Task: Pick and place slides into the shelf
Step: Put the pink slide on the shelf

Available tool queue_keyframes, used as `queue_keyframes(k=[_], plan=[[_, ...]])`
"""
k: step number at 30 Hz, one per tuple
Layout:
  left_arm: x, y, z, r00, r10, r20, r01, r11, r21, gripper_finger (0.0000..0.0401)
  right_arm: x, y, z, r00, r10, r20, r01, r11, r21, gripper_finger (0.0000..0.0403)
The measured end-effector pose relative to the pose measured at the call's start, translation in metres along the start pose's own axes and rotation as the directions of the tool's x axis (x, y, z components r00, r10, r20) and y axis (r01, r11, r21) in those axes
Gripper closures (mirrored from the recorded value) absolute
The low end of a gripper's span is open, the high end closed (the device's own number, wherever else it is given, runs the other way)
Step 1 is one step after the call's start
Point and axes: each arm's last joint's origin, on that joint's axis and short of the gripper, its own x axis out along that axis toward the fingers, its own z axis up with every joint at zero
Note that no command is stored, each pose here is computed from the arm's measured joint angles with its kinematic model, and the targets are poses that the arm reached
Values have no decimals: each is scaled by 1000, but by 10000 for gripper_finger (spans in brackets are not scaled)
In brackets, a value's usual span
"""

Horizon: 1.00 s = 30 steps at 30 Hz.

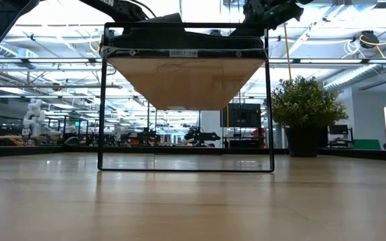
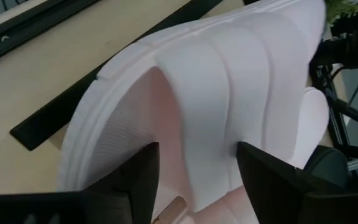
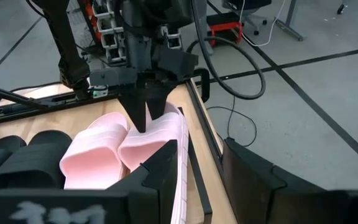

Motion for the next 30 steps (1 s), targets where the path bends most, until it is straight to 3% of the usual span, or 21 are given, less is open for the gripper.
queue_keyframes(k=[3,15,30], plan=[[0,-1,2,1000,-21,12,21,1000,0,217,0,0,0,1000,0,0,0,1000,0,287],[-2,-1,4,997,-73,20,72,997,21,388,0,0,0,1000,-1,0,1,1000,0,287],[-7,1,4,990,-140,3,140,987,-77,399,0,0,0,1000,-4,-1,4,1000,0,287]])
